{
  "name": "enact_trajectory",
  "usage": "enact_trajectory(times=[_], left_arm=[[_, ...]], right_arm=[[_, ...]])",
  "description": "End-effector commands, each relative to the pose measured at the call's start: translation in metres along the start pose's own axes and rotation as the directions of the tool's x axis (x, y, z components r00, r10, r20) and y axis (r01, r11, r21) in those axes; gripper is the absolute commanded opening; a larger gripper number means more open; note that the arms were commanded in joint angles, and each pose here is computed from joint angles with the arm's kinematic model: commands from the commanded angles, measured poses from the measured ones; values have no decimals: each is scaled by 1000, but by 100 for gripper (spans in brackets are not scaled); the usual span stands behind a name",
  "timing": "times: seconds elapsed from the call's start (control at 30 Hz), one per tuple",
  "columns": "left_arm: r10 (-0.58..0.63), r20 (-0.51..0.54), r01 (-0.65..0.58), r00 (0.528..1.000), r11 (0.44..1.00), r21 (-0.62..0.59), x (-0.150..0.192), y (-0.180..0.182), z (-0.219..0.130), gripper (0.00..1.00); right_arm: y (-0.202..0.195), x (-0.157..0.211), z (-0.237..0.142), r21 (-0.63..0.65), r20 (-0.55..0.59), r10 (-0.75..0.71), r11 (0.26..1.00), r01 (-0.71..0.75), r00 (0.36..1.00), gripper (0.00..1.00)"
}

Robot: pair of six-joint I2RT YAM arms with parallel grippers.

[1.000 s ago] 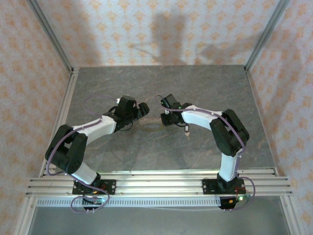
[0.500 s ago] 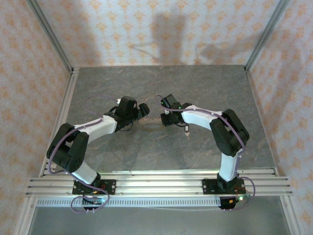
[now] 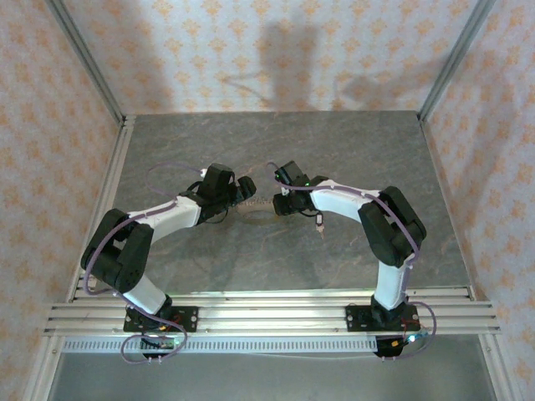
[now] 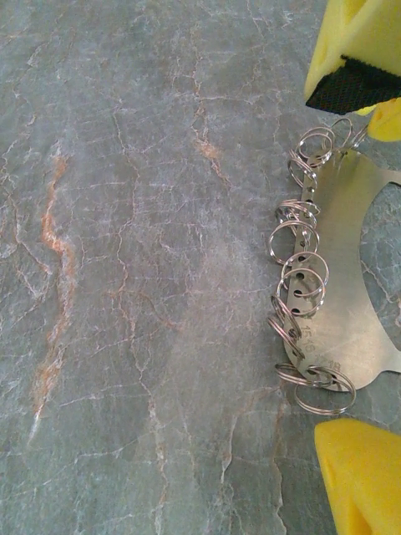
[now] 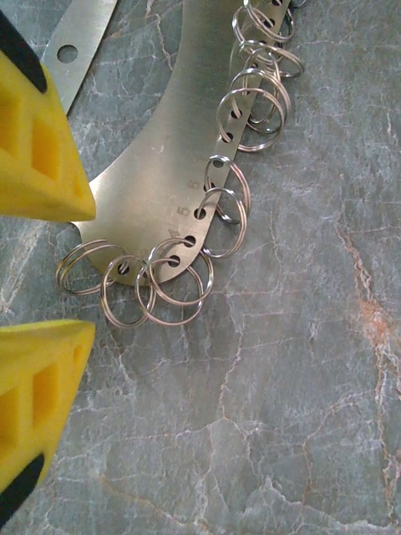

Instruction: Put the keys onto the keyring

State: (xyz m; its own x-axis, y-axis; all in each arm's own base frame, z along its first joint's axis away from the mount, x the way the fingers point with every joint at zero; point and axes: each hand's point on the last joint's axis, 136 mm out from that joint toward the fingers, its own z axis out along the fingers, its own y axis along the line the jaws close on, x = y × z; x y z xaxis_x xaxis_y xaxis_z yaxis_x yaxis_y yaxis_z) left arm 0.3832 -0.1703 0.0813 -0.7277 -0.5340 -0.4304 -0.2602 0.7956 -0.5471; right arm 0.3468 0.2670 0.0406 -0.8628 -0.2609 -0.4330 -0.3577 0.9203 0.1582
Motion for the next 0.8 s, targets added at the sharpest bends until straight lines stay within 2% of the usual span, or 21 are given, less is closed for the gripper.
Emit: enact_trajectory(times=[0.0,0.23,0.77], left_arm=[[13,22,-14,1000,1000,26,-13,-9,1,96],[12,23,-12,1000,999,29,-13,-11,1,96],[13,21,-14,1000,1000,26,-14,-11,1,95]], right_arm=[[1,-2,-11,-6,38,-5,1000,5,999,40],[0,0,-16,-10,64,-6,1000,7,998,45],[6,2,0,-40,29,-20,999,21,999,32]])
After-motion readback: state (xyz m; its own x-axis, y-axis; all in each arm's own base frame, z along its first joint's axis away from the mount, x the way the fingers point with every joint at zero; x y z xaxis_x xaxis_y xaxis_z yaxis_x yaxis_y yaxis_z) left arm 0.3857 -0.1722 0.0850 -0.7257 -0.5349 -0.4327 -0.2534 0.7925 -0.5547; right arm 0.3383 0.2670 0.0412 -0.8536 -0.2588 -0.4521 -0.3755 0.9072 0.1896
